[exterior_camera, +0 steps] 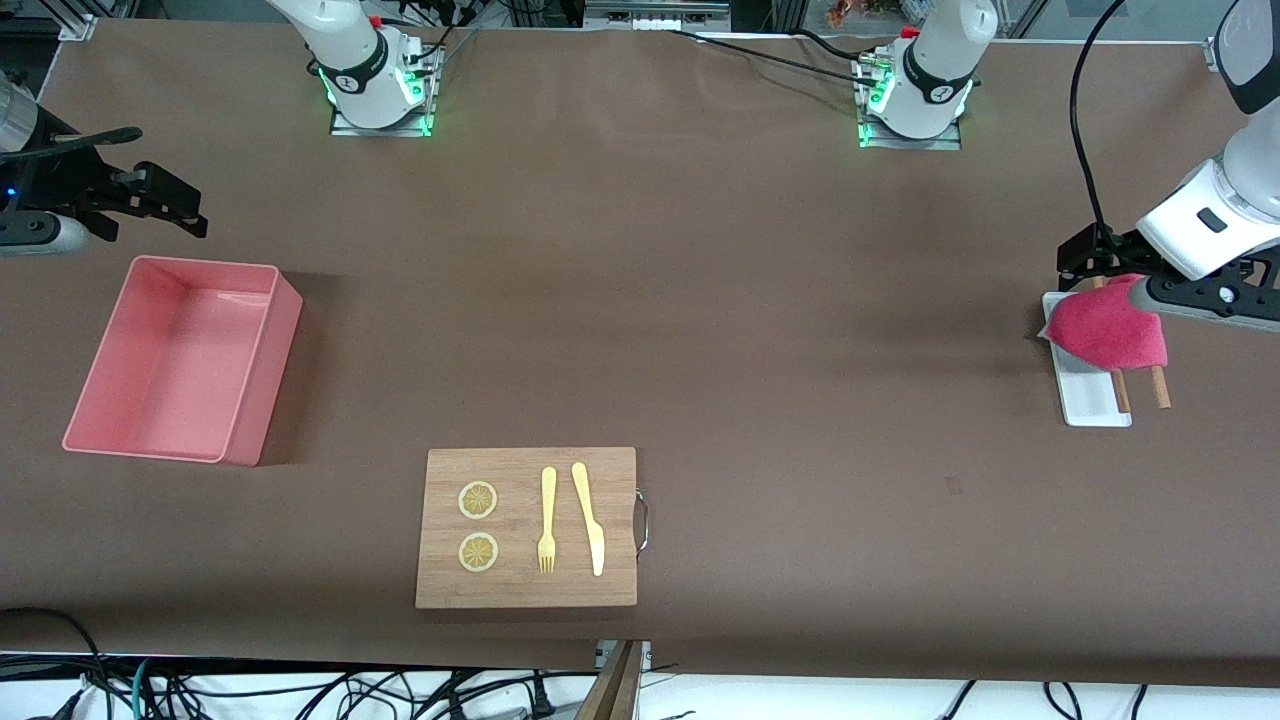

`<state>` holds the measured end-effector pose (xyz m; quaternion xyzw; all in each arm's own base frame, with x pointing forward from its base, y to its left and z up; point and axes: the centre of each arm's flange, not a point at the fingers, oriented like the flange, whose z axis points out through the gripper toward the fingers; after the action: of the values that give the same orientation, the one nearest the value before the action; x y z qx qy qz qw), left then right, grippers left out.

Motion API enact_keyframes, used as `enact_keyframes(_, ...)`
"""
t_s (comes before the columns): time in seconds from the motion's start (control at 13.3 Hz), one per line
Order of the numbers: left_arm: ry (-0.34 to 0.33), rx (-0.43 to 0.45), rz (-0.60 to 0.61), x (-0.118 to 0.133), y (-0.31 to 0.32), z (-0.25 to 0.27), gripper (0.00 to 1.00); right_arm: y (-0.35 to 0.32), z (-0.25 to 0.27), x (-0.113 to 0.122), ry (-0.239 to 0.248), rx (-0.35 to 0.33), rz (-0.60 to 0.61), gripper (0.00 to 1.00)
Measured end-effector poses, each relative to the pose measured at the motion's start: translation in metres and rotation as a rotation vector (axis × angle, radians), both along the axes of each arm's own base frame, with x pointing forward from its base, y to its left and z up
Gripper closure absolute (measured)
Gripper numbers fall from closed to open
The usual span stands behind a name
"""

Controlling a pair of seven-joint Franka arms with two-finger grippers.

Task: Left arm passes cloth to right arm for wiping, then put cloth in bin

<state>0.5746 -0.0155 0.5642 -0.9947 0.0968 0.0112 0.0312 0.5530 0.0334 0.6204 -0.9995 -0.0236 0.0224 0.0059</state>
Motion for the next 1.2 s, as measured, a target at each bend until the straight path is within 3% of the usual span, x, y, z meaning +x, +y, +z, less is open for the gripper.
enact_keyframes(0.9, 0.029, 0.001, 0.014, 0.006, 0.008, -0.015, 0.0, 0.0, 0.0, 0.0, 0.0, 0.0, 0.0, 0.0)
enact_keyframes(1.2, 0.071, 0.003, 0.024, 0.006, 0.013, -0.027, 0.0, 0.0, 0.0, 0.0, 0.0, 0.0, 0.0, 0.0)
